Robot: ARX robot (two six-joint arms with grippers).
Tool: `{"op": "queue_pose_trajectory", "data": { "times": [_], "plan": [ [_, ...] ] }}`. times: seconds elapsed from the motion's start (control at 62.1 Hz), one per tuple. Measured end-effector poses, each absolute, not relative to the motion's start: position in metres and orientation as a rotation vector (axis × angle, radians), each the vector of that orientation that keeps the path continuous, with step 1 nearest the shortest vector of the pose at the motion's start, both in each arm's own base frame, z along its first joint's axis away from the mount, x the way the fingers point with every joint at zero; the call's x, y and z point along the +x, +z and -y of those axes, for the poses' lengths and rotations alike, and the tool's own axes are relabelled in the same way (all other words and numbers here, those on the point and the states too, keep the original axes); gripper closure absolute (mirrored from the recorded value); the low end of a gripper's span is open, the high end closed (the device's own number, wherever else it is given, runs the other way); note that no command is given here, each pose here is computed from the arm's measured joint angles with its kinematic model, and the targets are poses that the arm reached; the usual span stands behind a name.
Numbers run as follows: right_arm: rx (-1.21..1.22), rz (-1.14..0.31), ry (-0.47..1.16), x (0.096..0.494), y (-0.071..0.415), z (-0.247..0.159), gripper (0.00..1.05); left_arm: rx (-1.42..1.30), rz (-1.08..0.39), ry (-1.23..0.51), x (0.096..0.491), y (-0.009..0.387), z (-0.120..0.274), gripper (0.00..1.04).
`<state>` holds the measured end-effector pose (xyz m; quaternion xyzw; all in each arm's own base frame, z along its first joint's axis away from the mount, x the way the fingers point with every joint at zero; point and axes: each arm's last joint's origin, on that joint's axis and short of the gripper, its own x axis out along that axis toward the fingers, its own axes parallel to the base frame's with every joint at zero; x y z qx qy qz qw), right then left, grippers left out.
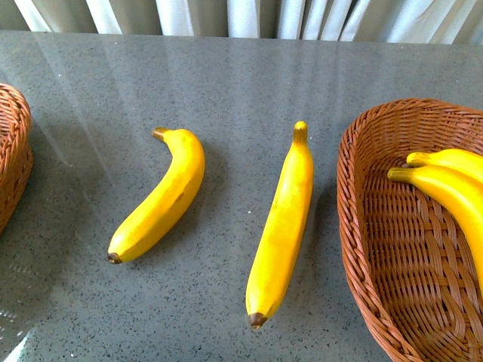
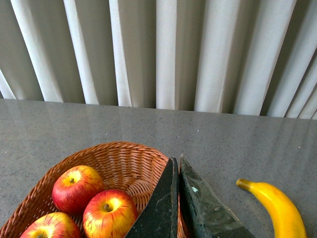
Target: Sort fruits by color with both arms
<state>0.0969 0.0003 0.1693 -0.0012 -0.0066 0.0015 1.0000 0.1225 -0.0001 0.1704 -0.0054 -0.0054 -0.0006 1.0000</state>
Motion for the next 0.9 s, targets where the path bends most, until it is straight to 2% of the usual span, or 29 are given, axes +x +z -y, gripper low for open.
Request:
{"op": "queue_pose_trajectory", "data": {
  "times": [0.902],
  "plan": [
    [-0.003,0.013,0.003,0.097,0.169,0.000,0.09,-0.010,-0.004,0.000,0.098,0.167,0.000,1.03]
  ]
}}
